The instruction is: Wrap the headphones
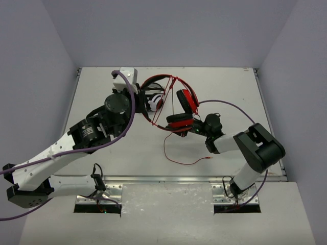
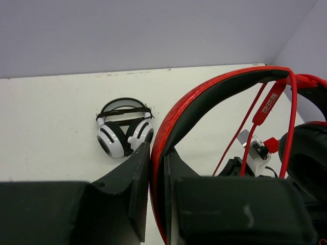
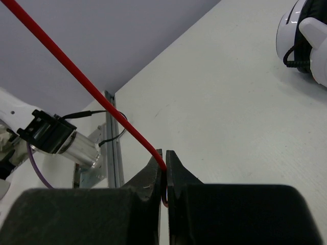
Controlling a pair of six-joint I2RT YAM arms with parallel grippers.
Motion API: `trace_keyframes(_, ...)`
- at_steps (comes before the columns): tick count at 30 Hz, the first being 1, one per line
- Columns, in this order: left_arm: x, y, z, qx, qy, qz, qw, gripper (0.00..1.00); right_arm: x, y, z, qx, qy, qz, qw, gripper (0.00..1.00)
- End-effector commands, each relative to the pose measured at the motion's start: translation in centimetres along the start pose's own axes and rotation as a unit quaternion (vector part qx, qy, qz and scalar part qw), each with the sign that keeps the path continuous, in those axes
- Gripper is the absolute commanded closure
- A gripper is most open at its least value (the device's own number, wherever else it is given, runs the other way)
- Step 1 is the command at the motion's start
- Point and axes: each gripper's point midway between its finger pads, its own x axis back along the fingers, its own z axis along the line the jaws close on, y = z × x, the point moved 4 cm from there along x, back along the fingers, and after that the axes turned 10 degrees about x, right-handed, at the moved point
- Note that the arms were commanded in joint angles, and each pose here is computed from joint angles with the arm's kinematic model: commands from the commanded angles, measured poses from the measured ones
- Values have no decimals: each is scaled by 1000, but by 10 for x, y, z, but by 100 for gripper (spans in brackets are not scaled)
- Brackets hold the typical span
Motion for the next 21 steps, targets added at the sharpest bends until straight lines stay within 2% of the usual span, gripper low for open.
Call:
trace_keyframes(1,11,58,-12,102,-21,-81,991,100,2,4,8,-2,3,-26,1000,99)
trace_keyframes(3,8,50,-9,89,-1,-73,993,100,7,4,-5,1,-53,-35,998,99)
trace_keyframes(6,12,48,0,94,11,-77,992,100,16,-5,-25,-7,-128,-15,992,99)
trace_keyframes(10,18,53,10,86,30,-76,993,100,42,-16,-51,-41,-226,-22,973,99)
trace_keyframes(16,27,47,18,78,18,-61,995,100,75,-2,-74,-66,-283,-46,956,99)
trace_keyframes(21,31,36,28,81,25,-52,995,100,86,21,-81,-45,-301,-56,951,99)
